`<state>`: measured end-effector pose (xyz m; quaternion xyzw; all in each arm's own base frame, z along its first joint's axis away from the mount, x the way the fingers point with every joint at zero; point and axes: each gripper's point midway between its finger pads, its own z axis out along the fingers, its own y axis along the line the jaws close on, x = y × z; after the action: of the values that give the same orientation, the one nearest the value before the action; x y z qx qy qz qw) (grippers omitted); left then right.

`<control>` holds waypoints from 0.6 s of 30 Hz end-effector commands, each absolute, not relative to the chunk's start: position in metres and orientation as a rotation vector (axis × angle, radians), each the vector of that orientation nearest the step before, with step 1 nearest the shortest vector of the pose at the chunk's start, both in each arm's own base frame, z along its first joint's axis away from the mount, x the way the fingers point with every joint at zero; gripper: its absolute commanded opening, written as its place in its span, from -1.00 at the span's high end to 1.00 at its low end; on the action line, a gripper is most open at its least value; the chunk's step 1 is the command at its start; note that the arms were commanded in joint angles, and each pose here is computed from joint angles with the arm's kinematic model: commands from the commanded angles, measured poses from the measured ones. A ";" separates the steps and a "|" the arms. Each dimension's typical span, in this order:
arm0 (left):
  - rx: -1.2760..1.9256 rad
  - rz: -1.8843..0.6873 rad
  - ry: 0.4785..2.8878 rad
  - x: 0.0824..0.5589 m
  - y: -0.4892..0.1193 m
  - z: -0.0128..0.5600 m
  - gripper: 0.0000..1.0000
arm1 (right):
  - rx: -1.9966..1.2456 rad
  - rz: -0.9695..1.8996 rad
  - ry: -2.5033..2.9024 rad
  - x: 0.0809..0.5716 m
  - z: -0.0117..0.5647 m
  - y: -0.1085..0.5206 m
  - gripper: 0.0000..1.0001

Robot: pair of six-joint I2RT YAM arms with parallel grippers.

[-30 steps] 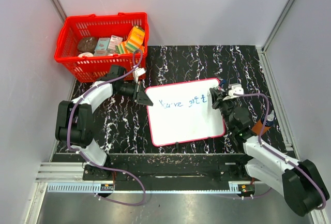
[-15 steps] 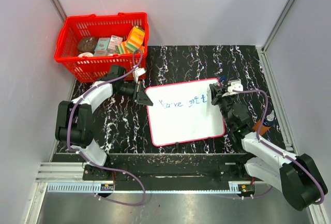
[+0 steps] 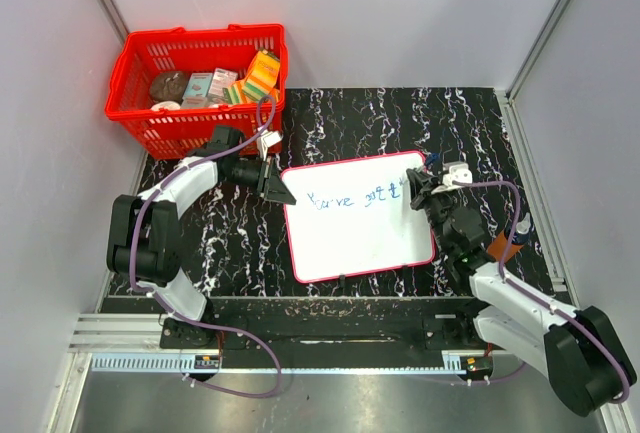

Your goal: Write a sentence on the whiteboard

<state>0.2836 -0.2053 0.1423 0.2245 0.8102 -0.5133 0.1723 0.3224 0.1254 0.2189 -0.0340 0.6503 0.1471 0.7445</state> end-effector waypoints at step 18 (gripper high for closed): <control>0.752 -1.052 2.269 0.321 -0.182 0.123 1.00 | -0.063 0.415 1.488 0.299 0.192 0.126 1.00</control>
<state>0.2836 -0.2053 0.1422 0.2242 0.8106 -0.5129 0.1722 0.3022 0.1277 0.1997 -0.0311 0.6642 0.1842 0.7238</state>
